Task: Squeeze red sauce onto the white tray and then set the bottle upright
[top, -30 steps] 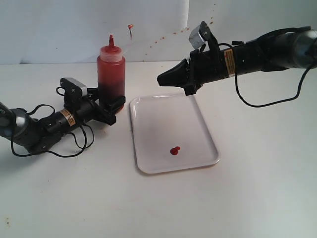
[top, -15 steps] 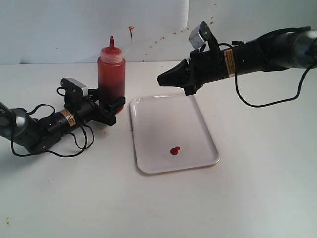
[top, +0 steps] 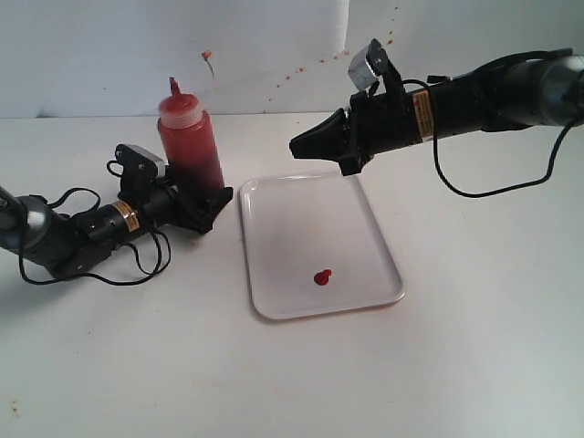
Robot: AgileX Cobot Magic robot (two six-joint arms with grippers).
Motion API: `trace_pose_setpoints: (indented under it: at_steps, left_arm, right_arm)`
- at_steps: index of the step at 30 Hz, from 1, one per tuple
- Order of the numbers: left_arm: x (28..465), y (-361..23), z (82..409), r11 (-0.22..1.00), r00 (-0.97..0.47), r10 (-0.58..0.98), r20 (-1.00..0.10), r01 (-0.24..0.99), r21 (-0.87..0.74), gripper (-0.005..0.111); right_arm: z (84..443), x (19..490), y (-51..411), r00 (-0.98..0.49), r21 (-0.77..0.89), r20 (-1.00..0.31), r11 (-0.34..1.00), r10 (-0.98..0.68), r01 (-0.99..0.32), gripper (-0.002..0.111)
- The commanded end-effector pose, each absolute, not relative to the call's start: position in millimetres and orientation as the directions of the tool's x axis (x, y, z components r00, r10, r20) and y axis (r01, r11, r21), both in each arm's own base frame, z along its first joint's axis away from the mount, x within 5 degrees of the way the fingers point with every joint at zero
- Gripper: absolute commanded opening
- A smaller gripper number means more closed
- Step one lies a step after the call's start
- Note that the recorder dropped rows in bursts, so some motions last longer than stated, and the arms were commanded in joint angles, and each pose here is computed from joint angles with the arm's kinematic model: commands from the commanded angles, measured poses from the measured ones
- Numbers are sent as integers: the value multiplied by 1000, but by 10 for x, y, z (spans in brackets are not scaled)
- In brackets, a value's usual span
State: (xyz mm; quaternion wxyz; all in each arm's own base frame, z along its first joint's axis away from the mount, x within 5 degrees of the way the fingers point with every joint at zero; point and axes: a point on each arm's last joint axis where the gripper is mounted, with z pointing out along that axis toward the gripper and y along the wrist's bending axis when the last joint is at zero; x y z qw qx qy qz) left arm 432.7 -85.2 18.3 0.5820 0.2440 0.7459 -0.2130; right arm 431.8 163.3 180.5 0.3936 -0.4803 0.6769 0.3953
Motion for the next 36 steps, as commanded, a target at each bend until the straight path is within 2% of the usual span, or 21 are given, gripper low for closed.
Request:
trace_pose_setpoints:
  at_steps: [1, 7, 15, 18, 21, 22, 25, 28, 30, 36]
  left_arm:
    - [4355, -819, 205, 806, -229, 92, -969, 588, -62, 95]
    - [4330, -800, 219, 801, -245, 123, -962, 596, -50, 95]
    - [4206, -648, 454, 739, -228, 181, -957, 673, -21, 95]
    - [4131, -626, 497, 656, -230, 233, -945, 755, -22, 95]
    - [4009, -550, 549, 499, -152, 375, -914, 865, 61, 95]
    - [3995, -507, 579, 483, -153, 384, -911, 874, 57, 95]
    - [3947, -160, 809, 516, -285, 282, -916, 850, -106, 95]
    - [3741, 217, 943, 400, -281, 283, -917, 903, -154, 95]
    - [3675, 428, 950, 477, -416, 212, -884, 834, -278, 95]
    - [3515, 538, 854, 514, -510, 150, -847, 772, -374, 95]
  right_arm:
    - [1823, 4329, 1617, -220, 150, -916, 224, -334, -963, 0]
    - [1823, 4329, 1617, -220, 150, -916, 224, -334, -963, 0]
    - [1823, 4329, 1617, -220, 150, -916, 224, -334, -963, 0]
    - [1823, 4330, 1616, -220, 149, -916, 225, -335, -963, 0]
    - [1824, 4331, 1617, -221, 149, -917, 226, -334, -963, 0]
    - [1824, 4331, 1617, -221, 149, -917, 226, -334, -963, 0]
    - [1823, 4332, 1616, -221, 149, -916, 228, -334, -962, 0]
    - [1837, 4342, 1620, -228, 156, -922, 238, -314, -959, 0]
    - [1838, 4351, 1623, -234, 163, -924, 245, -301, -956, 0]
    - [1816, 4379, 1612, -238, 152, -920, 276, -310, -949, 0]
